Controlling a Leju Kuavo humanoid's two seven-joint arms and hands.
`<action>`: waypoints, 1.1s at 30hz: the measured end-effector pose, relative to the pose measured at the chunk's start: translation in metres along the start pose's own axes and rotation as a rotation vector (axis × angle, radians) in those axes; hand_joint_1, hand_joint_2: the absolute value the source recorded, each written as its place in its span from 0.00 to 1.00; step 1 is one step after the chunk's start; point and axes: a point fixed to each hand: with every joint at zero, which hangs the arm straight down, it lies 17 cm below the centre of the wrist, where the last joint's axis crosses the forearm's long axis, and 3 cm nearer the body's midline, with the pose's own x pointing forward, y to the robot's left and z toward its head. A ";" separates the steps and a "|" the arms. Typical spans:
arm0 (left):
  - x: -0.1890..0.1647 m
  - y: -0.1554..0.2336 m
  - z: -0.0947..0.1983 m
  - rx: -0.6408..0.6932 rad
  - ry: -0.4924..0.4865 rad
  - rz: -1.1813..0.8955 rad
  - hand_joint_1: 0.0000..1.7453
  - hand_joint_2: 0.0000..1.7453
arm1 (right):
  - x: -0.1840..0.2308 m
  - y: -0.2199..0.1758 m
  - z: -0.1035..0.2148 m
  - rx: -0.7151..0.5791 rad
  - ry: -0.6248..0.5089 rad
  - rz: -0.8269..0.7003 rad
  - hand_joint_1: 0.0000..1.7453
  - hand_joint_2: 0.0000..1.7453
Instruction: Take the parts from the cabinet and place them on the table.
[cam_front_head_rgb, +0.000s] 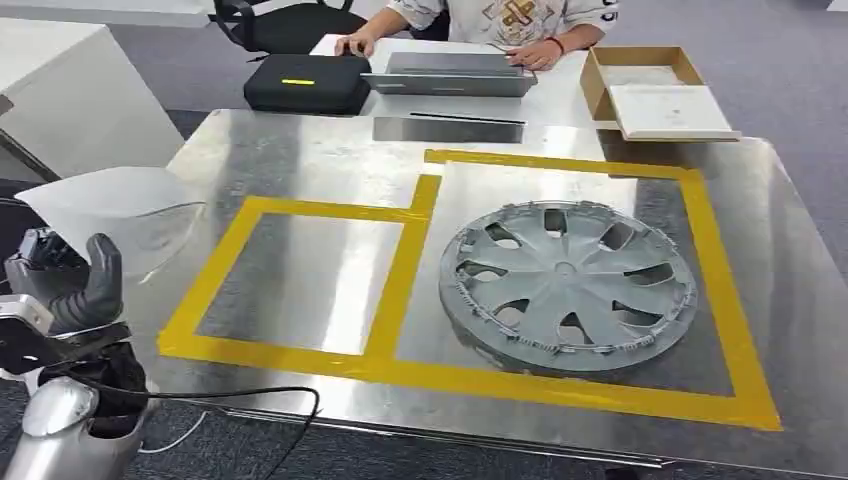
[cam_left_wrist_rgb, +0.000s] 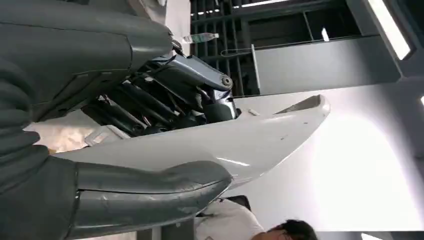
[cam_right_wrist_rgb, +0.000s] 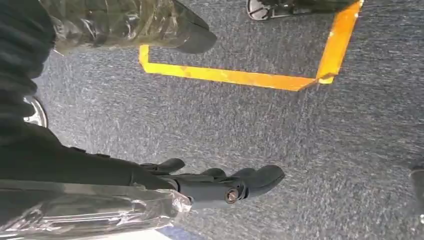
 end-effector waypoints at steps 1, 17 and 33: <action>-0.002 0.002 0.000 0.000 0.006 0.006 1.00 1.00 | 0.000 0.000 0.000 0.000 -0.001 0.000 0.00 1.00; -0.047 -0.019 0.004 -0.171 0.117 0.081 1.00 1.00 | 0.011 0.000 -0.003 0.031 -0.022 0.037 0.00 1.00; -0.087 -0.062 0.019 -0.382 0.173 -0.035 1.00 1.00 | 0.016 -0.001 -0.005 0.056 -0.031 0.073 0.00 1.00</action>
